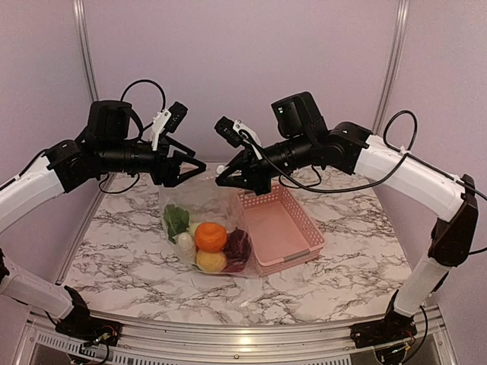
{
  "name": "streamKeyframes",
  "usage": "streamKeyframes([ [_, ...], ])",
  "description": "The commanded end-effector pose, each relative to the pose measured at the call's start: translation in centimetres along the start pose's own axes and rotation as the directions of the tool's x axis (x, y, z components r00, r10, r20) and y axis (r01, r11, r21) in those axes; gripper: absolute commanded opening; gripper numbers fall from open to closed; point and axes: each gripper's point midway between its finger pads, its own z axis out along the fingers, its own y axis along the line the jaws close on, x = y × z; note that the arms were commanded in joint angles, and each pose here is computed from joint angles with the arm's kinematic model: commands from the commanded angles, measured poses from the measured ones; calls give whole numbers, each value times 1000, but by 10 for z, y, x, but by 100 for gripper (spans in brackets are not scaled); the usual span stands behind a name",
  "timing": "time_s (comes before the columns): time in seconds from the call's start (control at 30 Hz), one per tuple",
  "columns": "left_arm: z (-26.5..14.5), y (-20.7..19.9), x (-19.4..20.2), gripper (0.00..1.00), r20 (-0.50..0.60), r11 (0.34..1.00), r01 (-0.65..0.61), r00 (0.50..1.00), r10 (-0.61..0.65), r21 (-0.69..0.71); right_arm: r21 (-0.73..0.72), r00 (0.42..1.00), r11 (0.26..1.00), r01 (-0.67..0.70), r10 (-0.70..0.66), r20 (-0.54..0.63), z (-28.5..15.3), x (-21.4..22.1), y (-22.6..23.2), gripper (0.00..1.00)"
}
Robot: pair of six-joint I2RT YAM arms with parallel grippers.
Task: Place the food in the zip-top bag and seal the zipper
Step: Pass from the left arm to the right, then pass from the right arm to the left
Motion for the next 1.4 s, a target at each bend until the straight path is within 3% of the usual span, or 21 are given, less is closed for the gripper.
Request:
streamKeyframes([
  [0.0, -38, 30, 2, 71, 10, 981, -26, 1000, 29, -192, 14, 993, 993, 118, -118, 13, -24, -23, 16, 0],
  [0.33, -27, -14, -26, 74, 81, 995, -53, 996, 46, 85, -28, 991, 991, 130, -130, -13, -23, -26, 29, 0],
  [0.5, -15, -39, -29, 72, 81, 976, -5, 997, -13, 218, -47, 992, 991, 122, -123, -41, -22, -20, 35, 0],
  [0.73, 6, -73, -16, 54, 25, 936, 34, 999, -45, 351, -60, 991, 994, 92, -97, -87, -15, -1, 34, 0],
  [0.97, 12, -74, -10, 38, 8, 933, 28, 999, -33, 358, -59, 992, 995, 82, -88, -96, -13, 1, 33, 0],
  [1.17, 16, -72, -5, 13, -1, 935, 12, 1000, -13, 354, -27, 989, 996, 80, -83, -119, -15, 8, 29, 21],
  [1.27, 17, -72, -2, 10, -9, 935, 14, 1000, -11, 354, -10, 988, 997, 72, -73, -134, -16, 14, 26, 34],
  [1.37, 17, -72, -1, 8, -9, 934, 14, 1000, -11, 357, 4, 987, 998, 68, -67, -147, -17, 19, 25, 38],
])
